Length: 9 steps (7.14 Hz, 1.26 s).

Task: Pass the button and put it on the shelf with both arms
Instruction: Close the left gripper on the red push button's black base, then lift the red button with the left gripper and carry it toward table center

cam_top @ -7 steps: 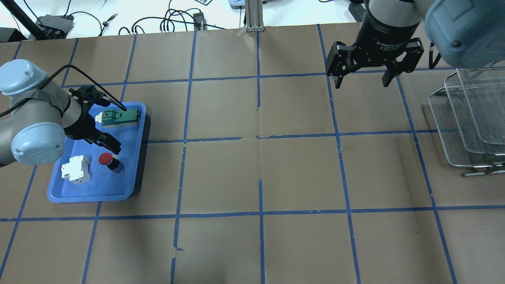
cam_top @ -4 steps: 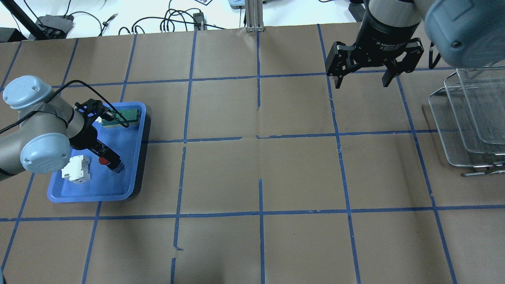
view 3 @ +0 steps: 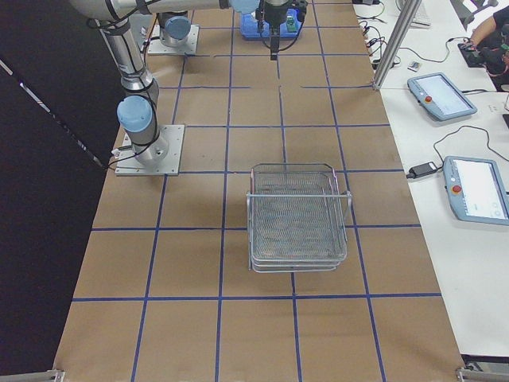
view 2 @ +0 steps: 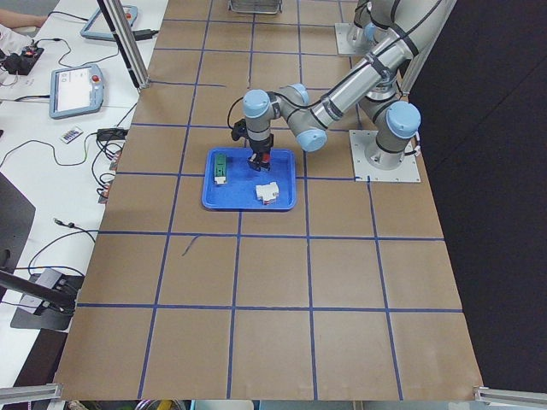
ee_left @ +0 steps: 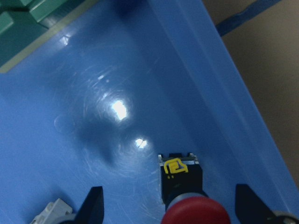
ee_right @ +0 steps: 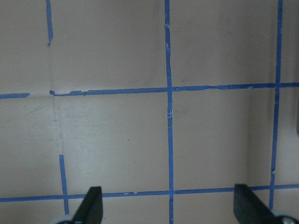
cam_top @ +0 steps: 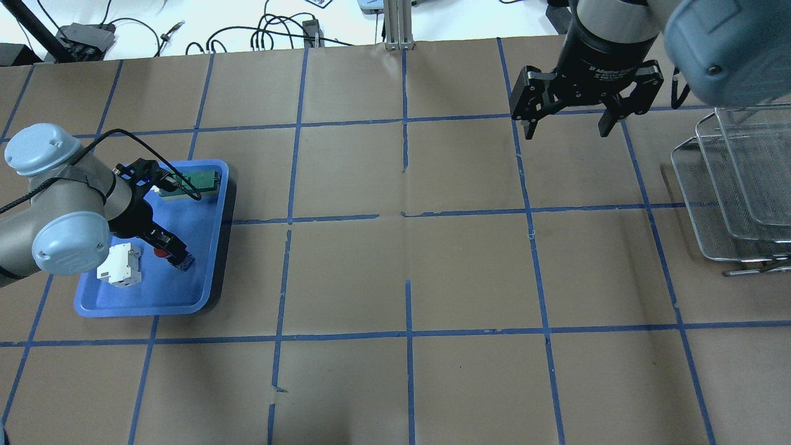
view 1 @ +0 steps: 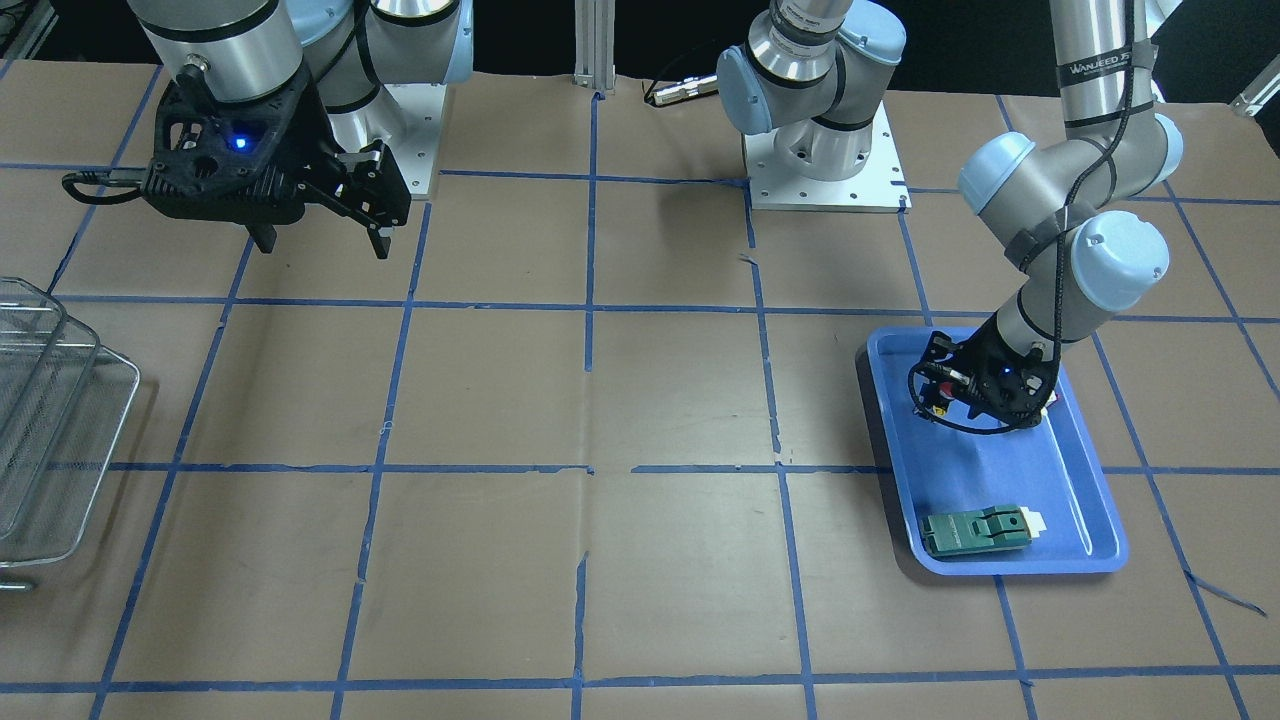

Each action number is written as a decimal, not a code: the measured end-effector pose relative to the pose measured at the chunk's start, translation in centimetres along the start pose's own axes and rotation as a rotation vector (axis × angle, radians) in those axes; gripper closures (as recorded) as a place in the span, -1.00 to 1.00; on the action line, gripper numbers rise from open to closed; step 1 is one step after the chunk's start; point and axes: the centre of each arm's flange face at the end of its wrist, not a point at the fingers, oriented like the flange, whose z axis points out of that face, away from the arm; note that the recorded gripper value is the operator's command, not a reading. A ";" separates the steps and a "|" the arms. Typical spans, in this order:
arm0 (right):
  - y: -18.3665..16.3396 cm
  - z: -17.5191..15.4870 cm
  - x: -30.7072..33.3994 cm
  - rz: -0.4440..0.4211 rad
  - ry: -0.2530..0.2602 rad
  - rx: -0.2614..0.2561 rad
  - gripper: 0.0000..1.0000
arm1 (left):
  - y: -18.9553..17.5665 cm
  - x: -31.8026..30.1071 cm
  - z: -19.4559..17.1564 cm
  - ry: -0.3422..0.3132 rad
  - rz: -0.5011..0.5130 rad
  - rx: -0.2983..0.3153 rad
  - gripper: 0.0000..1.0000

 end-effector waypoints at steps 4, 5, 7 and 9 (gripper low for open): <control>0.0 0.0 0.0 0.000 0.000 0.001 -1.00 | -0.9 1.4 -4.7 0.102 -0.027 0.046 1.00; 0.0 0.0 0.1 0.001 0.000 0.001 -1.00 | -1.8 2.5 -7.6 0.248 -0.100 0.094 1.00; -0.1 -1.0 0.4 0.009 -0.001 0.023 -1.00 | -3.8 6.3 -10.7 0.635 -0.304 0.213 1.00; 0.9 -3.2 0.9 0.014 0.001 0.046 -1.00 | -7.1 13.8 -11.3 1.077 -0.512 0.291 1.00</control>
